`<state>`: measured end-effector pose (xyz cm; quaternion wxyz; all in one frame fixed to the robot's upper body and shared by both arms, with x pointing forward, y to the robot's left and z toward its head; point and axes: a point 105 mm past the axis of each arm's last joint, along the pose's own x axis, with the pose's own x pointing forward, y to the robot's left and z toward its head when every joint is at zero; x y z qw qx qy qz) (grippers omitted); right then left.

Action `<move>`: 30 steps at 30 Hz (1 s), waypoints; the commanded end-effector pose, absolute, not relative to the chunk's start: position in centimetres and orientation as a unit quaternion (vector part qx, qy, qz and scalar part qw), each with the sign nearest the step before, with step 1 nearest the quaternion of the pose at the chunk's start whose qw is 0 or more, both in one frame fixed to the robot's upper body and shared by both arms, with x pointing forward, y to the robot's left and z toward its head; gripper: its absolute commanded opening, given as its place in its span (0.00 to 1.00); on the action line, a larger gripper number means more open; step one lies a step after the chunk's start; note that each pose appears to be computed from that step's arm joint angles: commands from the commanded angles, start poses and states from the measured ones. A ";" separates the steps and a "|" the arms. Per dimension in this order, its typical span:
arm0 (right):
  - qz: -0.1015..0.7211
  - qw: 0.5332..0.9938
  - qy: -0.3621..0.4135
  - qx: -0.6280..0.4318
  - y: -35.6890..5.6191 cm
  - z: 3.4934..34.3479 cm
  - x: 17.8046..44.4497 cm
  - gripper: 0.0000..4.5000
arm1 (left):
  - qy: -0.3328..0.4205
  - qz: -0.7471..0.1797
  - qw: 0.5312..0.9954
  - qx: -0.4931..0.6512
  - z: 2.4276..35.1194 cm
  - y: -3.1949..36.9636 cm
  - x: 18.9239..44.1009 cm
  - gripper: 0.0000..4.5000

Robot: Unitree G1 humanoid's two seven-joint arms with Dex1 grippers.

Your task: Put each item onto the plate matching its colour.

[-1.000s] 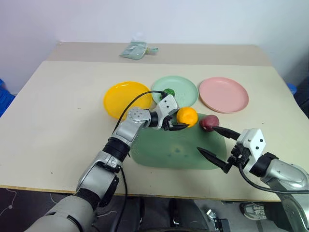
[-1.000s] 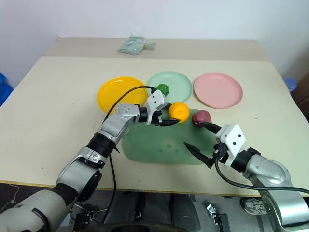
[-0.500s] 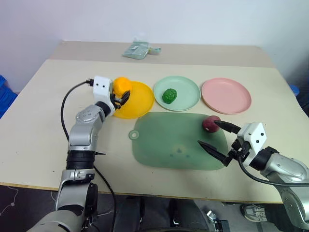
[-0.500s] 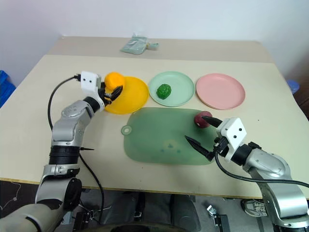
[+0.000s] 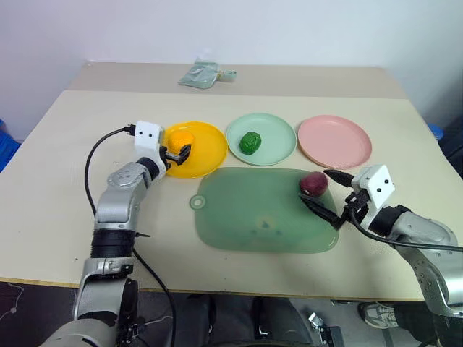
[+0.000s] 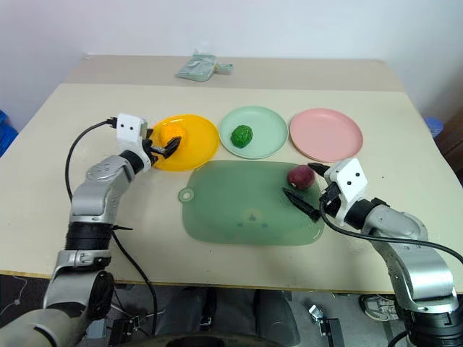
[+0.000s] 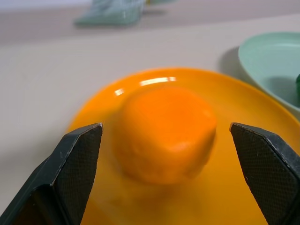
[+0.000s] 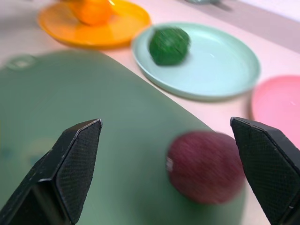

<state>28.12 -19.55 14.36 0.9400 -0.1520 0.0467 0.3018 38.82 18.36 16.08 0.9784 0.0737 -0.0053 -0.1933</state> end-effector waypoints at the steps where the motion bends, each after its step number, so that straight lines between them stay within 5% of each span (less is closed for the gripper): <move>1: 0.284 0.941 0.038 -0.180 -19.7 14.5 28.9 1.00 | -0.075 -0.274 0.952 0.112 19.0 17.0 36.5 0.99; 4: 0.264 0.948 0.045 -0.171 -20.2 13.7 30.1 1.00 | -0.023 -0.461 0.877 0.138 16.4 12.9 31.0 0.99; 8: 0.256 0.951 0.057 -0.163 -20.4 13.0 31.1 1.00 | 0.008 -0.532 0.837 0.124 14.8 10.8 28.3 0.99; 12: 0.243 0.955 0.078 -0.152 -20.9 12.2 31.8 1.00 | 0.004 -0.548 0.830 0.104 14.7 9.2 27.7 0.99; 18: 0.250 0.953 0.061 -0.157 -20.5 12.9 31.9 0.58 | 0.005 -0.553 0.829 0.090 14.1 8.6 27.3 1.00; 22: 0.222 0.963 0.019 -0.152 -20.5 15.1 33.5 0.58 | 0.008 -0.536 0.840 0.083 13.7 9.0 27.7 1.00; 30: 0.039 0.992 0.032 -0.119 -24.9 15.5 41.4 0.58 | 0.002 -0.505 0.860 0.075 13.0 9.1 27.9 1.00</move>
